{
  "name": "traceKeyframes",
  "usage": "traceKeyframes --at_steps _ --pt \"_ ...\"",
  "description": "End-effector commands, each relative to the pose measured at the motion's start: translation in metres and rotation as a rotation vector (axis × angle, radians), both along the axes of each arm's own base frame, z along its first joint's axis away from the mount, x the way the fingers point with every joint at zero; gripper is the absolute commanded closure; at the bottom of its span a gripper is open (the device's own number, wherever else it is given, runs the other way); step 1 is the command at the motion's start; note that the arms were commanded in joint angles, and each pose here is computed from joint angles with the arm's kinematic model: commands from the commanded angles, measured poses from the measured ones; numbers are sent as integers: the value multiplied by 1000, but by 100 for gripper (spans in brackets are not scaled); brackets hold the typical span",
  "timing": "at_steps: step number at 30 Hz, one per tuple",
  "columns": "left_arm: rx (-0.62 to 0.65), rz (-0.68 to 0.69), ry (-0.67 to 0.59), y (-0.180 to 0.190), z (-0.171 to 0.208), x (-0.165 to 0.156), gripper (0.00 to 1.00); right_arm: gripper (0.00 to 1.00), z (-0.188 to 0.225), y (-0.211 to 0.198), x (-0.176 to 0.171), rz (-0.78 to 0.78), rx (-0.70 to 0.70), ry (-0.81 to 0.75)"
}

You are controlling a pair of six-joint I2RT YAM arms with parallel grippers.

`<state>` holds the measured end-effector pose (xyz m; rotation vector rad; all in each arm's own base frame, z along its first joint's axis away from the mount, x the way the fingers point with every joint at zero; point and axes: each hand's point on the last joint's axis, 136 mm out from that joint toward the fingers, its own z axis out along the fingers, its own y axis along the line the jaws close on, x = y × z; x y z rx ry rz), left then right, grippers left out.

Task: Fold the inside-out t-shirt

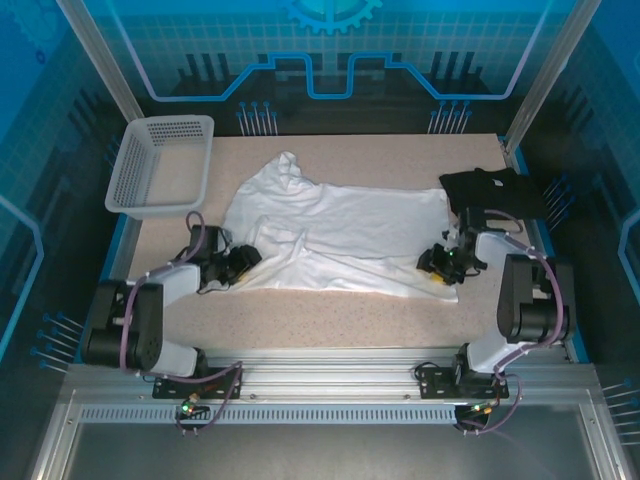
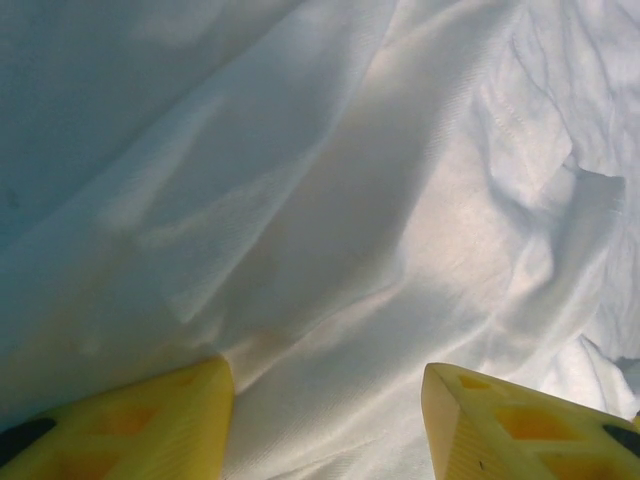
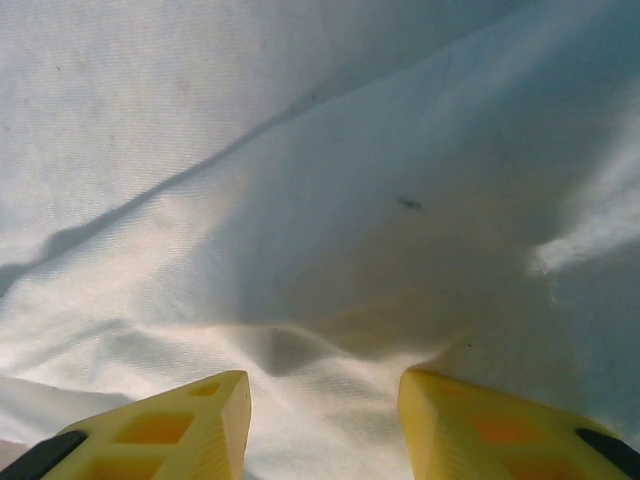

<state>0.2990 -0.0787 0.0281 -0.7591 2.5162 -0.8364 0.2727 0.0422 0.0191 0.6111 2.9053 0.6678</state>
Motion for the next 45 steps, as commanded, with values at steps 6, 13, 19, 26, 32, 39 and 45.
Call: traceKeyframes --at_steps 6,13,19,26,32,39,45 --pt "21 127 176 14 -8 -102 45 54 -8 4 -74 -190 88 115" --pt "41 164 33 20 23 -92 44 53 30 -13 -48 -201 -44 -125" --pt "75 79 -164 14 86 -9 44 45 76 -53 26 -160 -250 -345" --pt "103 29 -291 -1 118 91 42 37 74 -103 101 -239 -389 -333" --pt "130 -9 -275 -7 113 146 41 42 42 -103 153 -202 -320 -222" --pt "165 -37 -240 -8 97 182 42 50 21 -96 182 -165 -299 -164" --pt "170 -58 -208 -11 84 203 41 58 8 -80 189 -112 -293 -125"
